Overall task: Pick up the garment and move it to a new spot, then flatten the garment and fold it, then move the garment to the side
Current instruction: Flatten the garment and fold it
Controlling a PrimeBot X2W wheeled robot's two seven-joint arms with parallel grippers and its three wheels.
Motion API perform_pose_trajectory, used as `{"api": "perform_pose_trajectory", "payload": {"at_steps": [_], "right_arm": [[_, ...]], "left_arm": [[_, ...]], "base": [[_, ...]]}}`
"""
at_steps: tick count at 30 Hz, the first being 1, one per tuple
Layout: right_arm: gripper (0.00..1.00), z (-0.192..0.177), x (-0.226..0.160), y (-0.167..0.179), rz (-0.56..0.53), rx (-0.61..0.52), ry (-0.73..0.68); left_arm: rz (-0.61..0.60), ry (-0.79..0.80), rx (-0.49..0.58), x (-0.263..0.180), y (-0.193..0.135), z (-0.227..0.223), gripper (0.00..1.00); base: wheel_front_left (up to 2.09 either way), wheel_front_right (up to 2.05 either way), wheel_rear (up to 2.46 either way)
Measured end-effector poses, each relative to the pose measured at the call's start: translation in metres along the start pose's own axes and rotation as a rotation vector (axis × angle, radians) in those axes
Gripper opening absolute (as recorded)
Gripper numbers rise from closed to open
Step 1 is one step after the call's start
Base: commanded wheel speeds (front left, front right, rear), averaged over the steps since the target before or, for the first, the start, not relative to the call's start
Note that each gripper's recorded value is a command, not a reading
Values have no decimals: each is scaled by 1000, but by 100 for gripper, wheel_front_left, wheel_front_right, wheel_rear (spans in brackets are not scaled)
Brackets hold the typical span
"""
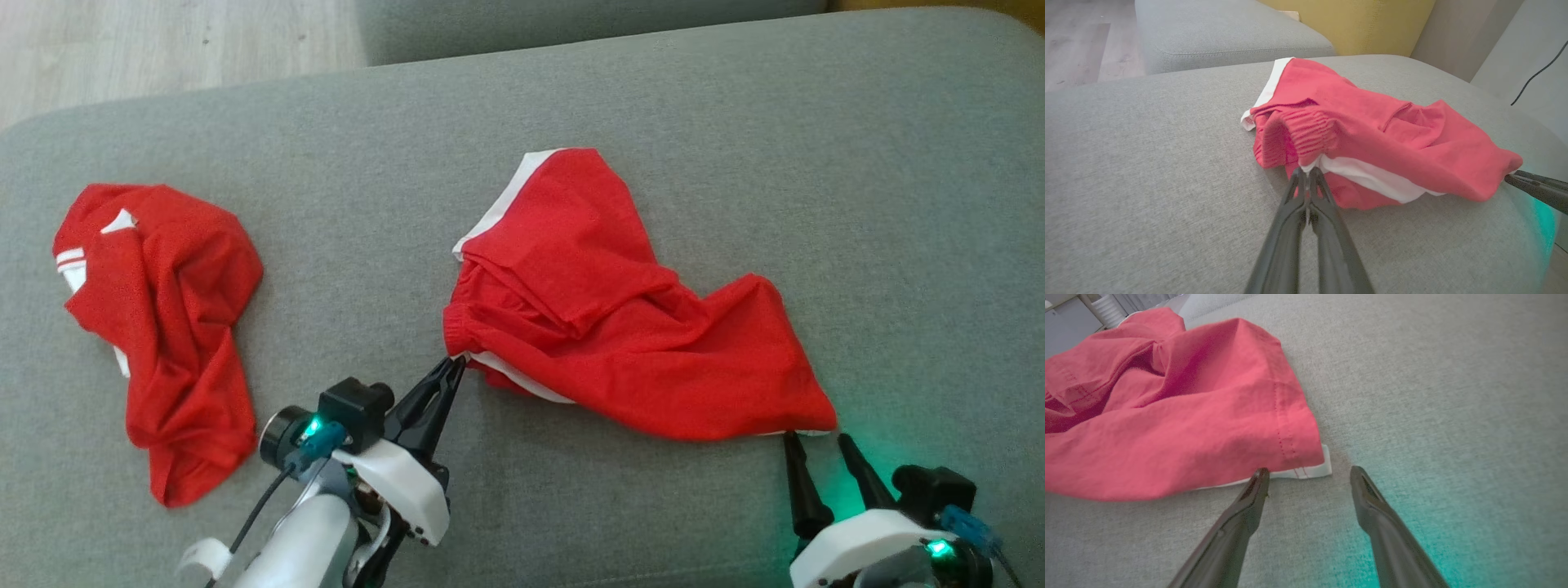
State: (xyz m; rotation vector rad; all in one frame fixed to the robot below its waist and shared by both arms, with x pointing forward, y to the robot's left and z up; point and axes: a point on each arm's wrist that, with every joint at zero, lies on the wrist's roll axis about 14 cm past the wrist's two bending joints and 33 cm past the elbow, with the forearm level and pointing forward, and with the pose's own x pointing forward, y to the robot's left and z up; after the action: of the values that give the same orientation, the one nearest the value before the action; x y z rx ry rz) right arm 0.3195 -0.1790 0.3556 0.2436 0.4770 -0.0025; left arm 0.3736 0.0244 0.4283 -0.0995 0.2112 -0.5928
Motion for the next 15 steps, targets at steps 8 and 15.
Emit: {"api": "perform_pose_trajectory", "payload": {"at_steps": [8, 15], "right_arm": [[100, 2, 9, 4, 9, -21, 9], [93, 2, 18, 9, 25, -43, 23]], "left_arm": [[11, 2, 0, -1, 4, -1, 0], [18, 11, -6, -2, 6, -5, 0]], "base": [[0, 0, 0], [0, 0, 0]]}}
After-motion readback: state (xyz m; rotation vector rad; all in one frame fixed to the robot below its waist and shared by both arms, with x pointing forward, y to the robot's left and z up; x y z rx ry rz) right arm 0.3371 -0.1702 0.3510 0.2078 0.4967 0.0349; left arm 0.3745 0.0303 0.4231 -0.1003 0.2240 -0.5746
